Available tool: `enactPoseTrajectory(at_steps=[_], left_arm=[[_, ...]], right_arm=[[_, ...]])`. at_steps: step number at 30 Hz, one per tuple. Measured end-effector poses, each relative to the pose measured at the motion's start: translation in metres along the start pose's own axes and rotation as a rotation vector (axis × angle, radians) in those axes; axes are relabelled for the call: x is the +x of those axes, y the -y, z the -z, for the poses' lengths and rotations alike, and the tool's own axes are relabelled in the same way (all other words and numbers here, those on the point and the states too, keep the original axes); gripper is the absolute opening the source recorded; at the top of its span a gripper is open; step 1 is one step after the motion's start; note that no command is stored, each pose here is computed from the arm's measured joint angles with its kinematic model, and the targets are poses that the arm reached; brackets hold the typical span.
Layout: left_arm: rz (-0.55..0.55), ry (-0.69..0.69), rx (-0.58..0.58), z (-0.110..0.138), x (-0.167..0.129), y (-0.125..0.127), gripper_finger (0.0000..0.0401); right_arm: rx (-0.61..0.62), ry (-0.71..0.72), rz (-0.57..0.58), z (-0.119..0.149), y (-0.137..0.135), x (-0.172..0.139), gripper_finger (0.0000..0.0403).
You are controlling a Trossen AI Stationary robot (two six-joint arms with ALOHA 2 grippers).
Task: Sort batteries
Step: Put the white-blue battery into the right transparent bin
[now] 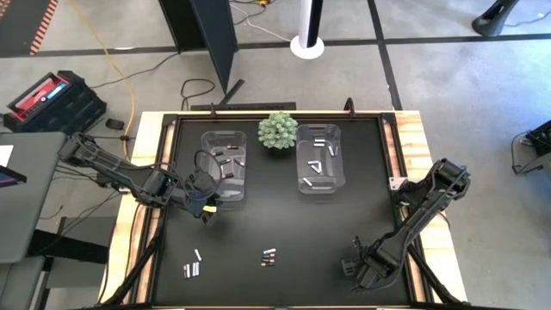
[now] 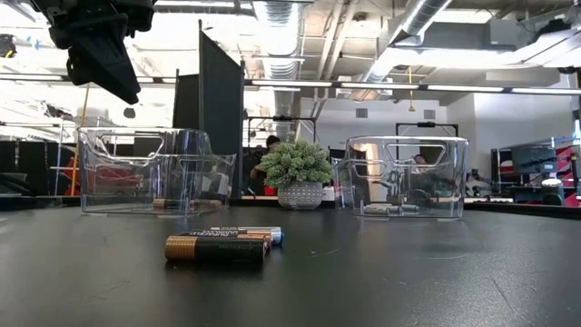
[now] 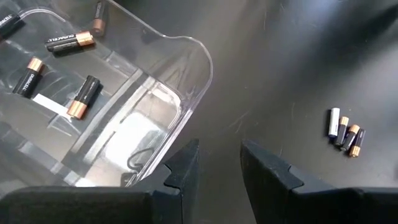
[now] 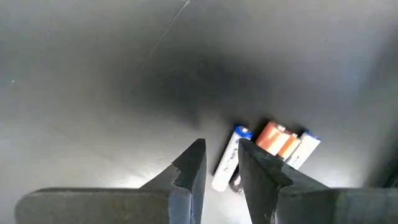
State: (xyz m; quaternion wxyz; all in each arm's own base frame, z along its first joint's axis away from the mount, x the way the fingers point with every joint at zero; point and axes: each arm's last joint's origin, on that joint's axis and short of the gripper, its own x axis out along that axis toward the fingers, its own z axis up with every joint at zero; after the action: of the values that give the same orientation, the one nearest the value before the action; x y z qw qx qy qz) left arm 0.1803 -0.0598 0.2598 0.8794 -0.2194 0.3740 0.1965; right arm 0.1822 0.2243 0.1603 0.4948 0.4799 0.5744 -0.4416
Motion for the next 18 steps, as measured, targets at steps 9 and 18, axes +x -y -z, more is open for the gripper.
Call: enactPoseTrajectory(at_steps=[9, 18], left_arm=[[0.0, 0.0, 0.001, 0.0, 0.0, 0.0, 0.0112], [0.0, 0.0, 0.0, 0.0, 0.0, 0.0, 0.0112]], right_arm=[[-0.008, 0.006, 0.008, 0.0009, 0.0029, 0.0016, 0.0111], [-0.011, 0.004, 0.007, 0.0008, 0.004, 0.0036, 0.0111]])
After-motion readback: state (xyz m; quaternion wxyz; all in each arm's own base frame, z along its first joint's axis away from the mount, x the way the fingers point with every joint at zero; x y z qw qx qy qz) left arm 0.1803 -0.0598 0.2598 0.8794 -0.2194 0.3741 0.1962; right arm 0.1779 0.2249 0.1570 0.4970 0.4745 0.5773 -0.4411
